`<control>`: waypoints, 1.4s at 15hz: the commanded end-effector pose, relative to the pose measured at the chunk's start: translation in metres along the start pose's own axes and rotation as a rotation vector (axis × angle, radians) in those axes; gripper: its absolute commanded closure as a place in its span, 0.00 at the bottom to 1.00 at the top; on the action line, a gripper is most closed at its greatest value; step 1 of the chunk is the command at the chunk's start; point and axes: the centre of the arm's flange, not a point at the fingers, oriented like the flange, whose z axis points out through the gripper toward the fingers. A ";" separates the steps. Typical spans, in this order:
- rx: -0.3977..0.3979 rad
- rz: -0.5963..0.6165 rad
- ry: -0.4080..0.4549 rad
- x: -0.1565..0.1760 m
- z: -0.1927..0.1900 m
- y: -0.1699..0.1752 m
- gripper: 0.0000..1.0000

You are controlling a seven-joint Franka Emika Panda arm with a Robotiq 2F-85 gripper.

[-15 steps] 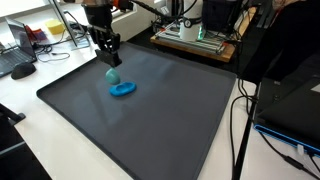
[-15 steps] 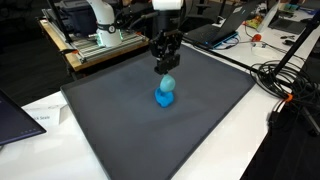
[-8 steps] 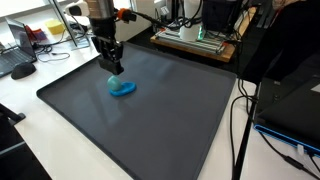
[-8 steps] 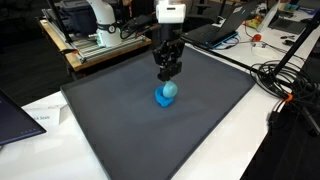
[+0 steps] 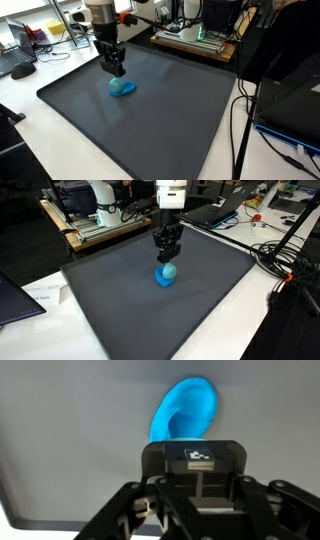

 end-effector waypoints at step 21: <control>0.133 -0.254 -0.053 -0.001 0.066 0.058 0.78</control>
